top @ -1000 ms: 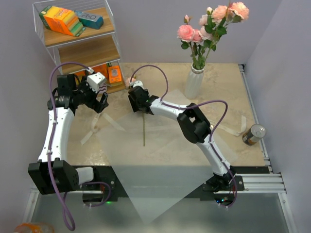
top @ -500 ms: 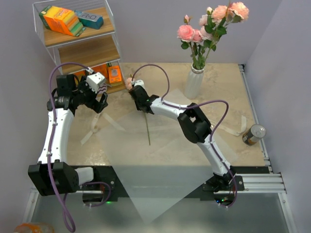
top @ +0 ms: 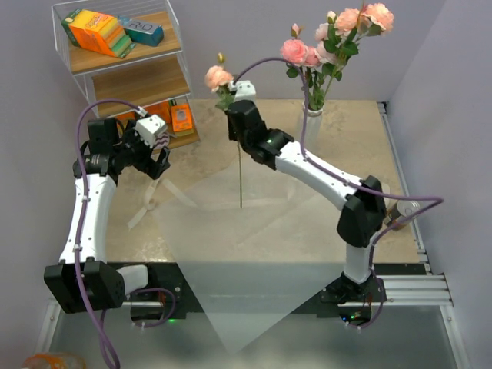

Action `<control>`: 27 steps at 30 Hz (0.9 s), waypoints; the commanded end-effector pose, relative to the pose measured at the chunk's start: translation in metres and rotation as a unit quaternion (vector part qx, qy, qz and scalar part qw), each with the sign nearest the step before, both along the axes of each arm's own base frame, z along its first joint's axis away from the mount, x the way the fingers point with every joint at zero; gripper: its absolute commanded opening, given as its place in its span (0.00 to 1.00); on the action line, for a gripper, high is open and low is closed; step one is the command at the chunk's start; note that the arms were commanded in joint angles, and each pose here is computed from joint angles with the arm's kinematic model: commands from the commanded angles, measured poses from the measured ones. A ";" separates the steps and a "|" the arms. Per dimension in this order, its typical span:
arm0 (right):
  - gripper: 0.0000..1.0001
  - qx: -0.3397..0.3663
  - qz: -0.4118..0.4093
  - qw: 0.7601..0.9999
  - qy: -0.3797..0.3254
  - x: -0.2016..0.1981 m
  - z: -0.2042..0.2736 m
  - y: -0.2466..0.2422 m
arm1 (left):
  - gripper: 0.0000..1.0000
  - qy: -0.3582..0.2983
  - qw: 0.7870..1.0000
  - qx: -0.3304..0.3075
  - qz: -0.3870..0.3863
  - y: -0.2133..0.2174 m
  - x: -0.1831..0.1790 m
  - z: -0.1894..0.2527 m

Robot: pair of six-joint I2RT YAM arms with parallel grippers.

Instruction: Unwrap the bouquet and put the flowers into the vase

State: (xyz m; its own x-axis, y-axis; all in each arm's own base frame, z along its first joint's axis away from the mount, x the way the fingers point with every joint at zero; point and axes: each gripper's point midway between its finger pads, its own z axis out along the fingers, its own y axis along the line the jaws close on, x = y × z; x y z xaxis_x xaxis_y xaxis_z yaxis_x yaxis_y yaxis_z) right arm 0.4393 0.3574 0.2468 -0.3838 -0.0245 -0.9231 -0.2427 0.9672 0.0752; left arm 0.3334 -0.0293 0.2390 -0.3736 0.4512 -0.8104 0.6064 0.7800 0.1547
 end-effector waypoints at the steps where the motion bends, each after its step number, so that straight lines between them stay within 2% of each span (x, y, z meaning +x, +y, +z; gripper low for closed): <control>1: 0.00 0.000 -0.027 0.997 -0.068 -0.007 0.063 -0.041 | 0.99 -0.019 1.000 -0.002 -0.003 0.000 -0.001 0.012; 4: 0.00 0.007 0.003 0.989 -0.146 -0.022 0.123 -0.056 | 0.99 -0.019 1.000 0.000 -0.003 0.000 -0.002 0.013; 5: 0.00 0.024 0.005 0.983 -0.184 -0.026 0.151 -0.060 | 0.99 -0.020 1.000 0.000 -0.004 0.000 -0.003 0.014; 6: 0.00 0.005 0.008 0.978 -0.210 -0.028 0.168 -0.070 | 0.99 -0.021 1.000 0.000 -0.003 0.000 -0.002 0.014; 7: 0.00 0.014 0.005 0.971 -0.238 -0.030 0.193 -0.076 | 0.99 -0.021 1.000 0.000 -0.005 0.000 -0.002 0.014; 8: 0.00 0.035 -0.004 0.959 -0.280 -0.037 0.230 -0.090 | 0.99 -0.020 1.000 -0.001 -0.004 0.000 -0.003 0.014; 10: 0.00 0.015 -0.017 0.939 -0.342 -0.042 0.262 -0.111 | 0.99 -0.022 1.000 0.000 -0.006 -0.001 -0.002 0.016; 11: 0.00 0.053 -0.041 0.909 -0.411 -0.058 0.307 -0.131 | 0.99 -0.022 1.000 -0.001 -0.006 0.000 -0.002 0.016; 12: 0.00 0.038 -0.063 0.893 -0.444 -0.062 0.322 -0.148 | 0.99 -0.019 1.000 -0.002 -0.006 -0.001 -0.002 0.015; 13: 0.00 0.042 -0.074 0.882 -0.463 -0.064 0.328 -0.157 | 0.99 -0.018 1.000 -0.002 -0.011 -0.001 -0.002 0.014; 14: 0.00 0.062 -0.074 0.860 -0.500 -0.073 0.350 -0.167 | 1.00 -0.016 1.000 0.000 -0.012 -0.001 -0.001 0.013; 16: 0.00 0.052 -0.092 0.841 -0.530 -0.071 0.364 -0.187 | 0.99 -0.012 1.000 0.003 -0.012 0.000 0.000 0.011; 17: 0.00 0.056 -0.103 0.822 -0.557 -0.077 0.375 -0.195 | 0.99 -0.011 1.000 0.003 -0.011 0.000 0.001 0.011; 18: 0.00 0.028 -0.107 0.814 -0.570 -0.075 0.376 -0.198 | 0.99 -0.012 1.000 0.004 -0.012 0.000 0.002 0.010; 22: 0.00 -0.008 -0.136 0.793 -0.593 -0.068 0.375 -0.215 | 1.00 -0.013 1.000 0.006 -0.011 0.002 0.004 0.009; 23: 0.00 -0.005 -0.153 0.782 -0.604 -0.068 0.376 -0.227 | 0.99 -0.011 1.000 0.006 -0.012 0.002 0.005 0.008; 27: 0.00 -0.016 -0.172 0.775 -0.607 -0.055 0.359 -0.242 | 0.99 -0.006 1.000 0.002 -0.015 0.001 0.008 0.004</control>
State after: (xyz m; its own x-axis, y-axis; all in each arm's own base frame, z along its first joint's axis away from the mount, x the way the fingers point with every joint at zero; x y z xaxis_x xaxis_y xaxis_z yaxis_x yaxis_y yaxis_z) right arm 0.3831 0.1336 0.6065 0.7312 -0.0782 -0.6777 0.0761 0.9966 -0.0329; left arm 0.3338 -0.0294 0.2318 -0.3858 0.4615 -0.7989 0.6206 0.7706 0.1455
